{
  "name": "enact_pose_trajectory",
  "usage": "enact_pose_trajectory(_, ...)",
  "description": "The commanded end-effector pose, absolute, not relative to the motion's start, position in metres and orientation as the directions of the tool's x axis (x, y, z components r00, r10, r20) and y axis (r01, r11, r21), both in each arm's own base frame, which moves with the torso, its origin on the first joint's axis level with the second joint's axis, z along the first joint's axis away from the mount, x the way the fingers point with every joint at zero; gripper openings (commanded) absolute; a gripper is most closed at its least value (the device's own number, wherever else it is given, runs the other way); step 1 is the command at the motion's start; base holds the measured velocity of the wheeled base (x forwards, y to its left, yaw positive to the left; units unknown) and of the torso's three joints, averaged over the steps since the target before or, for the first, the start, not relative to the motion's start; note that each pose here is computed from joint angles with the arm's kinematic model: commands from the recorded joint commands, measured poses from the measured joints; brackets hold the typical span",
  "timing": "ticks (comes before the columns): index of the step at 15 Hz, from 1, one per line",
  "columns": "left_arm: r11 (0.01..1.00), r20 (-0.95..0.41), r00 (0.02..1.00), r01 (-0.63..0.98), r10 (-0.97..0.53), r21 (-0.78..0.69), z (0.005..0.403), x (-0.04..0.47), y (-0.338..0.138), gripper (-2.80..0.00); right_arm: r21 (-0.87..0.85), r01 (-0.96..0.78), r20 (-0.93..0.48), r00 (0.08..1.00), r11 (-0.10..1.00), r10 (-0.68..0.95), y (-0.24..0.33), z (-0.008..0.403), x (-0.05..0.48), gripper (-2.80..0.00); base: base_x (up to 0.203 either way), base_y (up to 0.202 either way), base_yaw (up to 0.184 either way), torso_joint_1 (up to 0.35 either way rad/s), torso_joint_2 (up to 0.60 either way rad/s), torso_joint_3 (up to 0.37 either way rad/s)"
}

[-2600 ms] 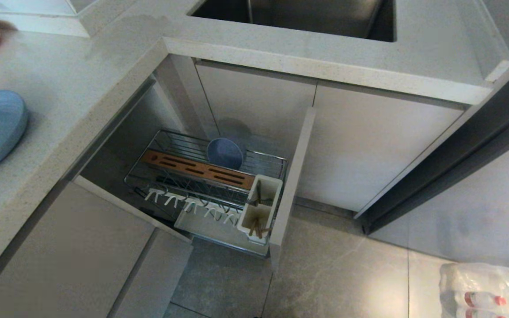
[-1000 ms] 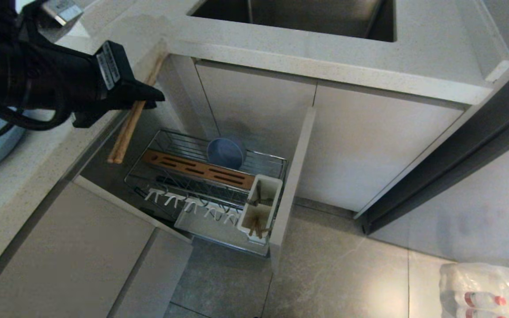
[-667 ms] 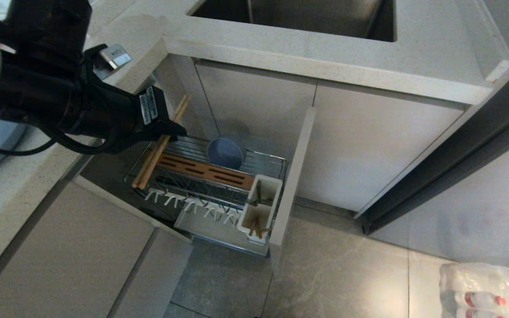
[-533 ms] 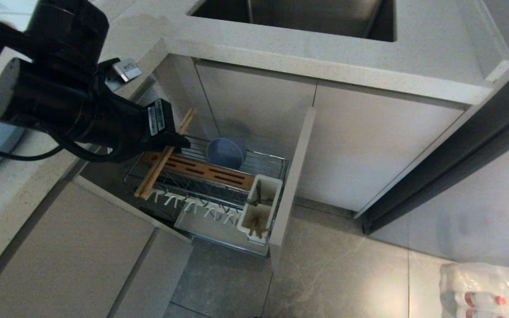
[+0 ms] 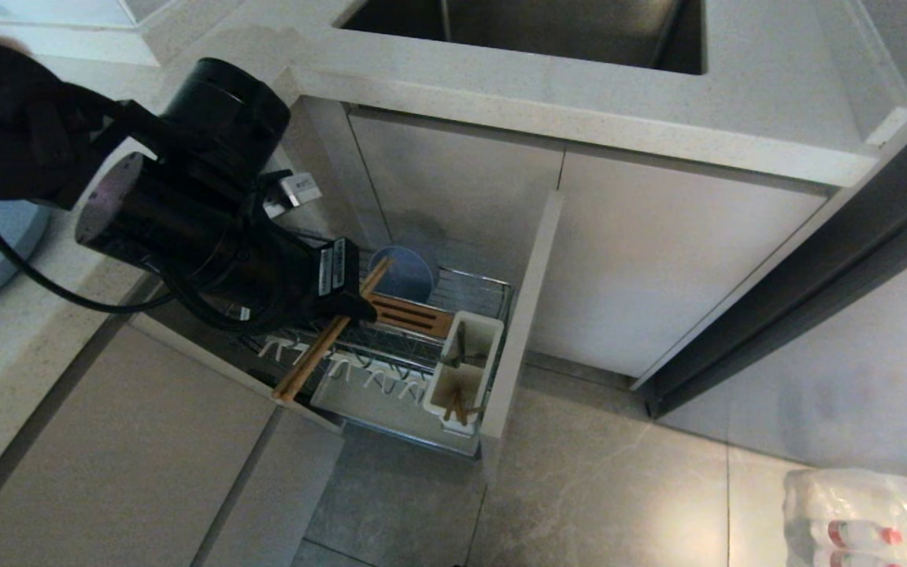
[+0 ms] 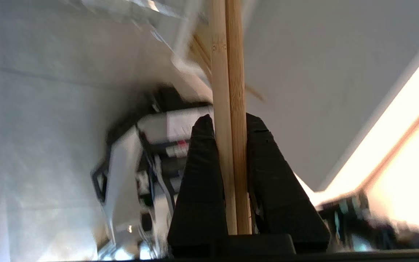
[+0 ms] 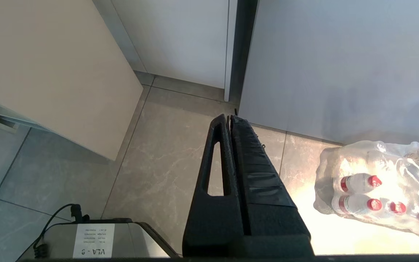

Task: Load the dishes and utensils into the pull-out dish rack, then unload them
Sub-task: Pick up the chopsticks and place it in the cupboard

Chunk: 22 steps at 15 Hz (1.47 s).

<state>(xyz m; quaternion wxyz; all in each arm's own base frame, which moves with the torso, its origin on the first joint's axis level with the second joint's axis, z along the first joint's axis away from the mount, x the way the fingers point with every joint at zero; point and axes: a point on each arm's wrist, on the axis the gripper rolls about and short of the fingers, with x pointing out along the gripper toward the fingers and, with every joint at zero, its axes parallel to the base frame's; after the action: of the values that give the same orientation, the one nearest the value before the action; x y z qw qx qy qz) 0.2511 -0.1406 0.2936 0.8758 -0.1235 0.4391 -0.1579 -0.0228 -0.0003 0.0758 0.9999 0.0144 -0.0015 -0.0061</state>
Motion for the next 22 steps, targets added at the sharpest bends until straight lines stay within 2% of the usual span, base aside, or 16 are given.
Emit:
enact_pose_trajectory(1, 0.918, -0.753, 0.527, 0.177, -0.393, -0.355, 0.287, 0.252, -0.147, -2.8, 0.029, 0.012, 0.002, 1.0, 1.0, -0.012, 0.0, 0.076, -0.023, -2.8, 0.0, 0.0, 0.0, 0.0, 0.0, 0.0)
enact_pose_trajectory(9, 0.947, -0.898, 0.303, 0.134, -0.318, -0.291, 0.241, 0.262, -0.185, -2.8, 0.029, 0.012, 0.002, 1.0, 1.0, -0.012, 0.0, 0.076, -0.023, -2.8, 0.0, 0.0, 0.0, 0.0, 0.0, 0.0)
enact_pose_trajectory(13, 0.93, -0.907, 0.209, 0.137, -0.364, -0.342, 0.227, 0.266, -0.196, -2.8, 0.029, 0.012, 0.002, 1.0, 1.0, -0.012, 0.0, 0.076, -0.023, -2.8, 0.0, 0.0, 0.0, 0.0, 0.0, 0.0)
enact_pose_trajectory(18, 0.945, -0.936, 0.142, 0.105, -0.322, -0.309, 0.195, 0.284, -0.208, -2.8, 0.029, 0.012, 0.002, 1.0, 1.0, -0.012, 0.0, 0.076, -0.023, -2.8, 0.0, 0.0, 0.0, 0.0, 0.0, 0.0)
enact_pose_trajectory(22, 0.951, -0.941, 0.144, 0.073, -0.307, -0.299, 0.179, 0.3, -0.206, -2.8, 0.029, 0.012, 0.002, 1.0, 1.0, -0.012, 0.0, 0.076, -0.023, -2.8, 0.0, 0.0, 0.0, 0.0, 0.0, 0.0)
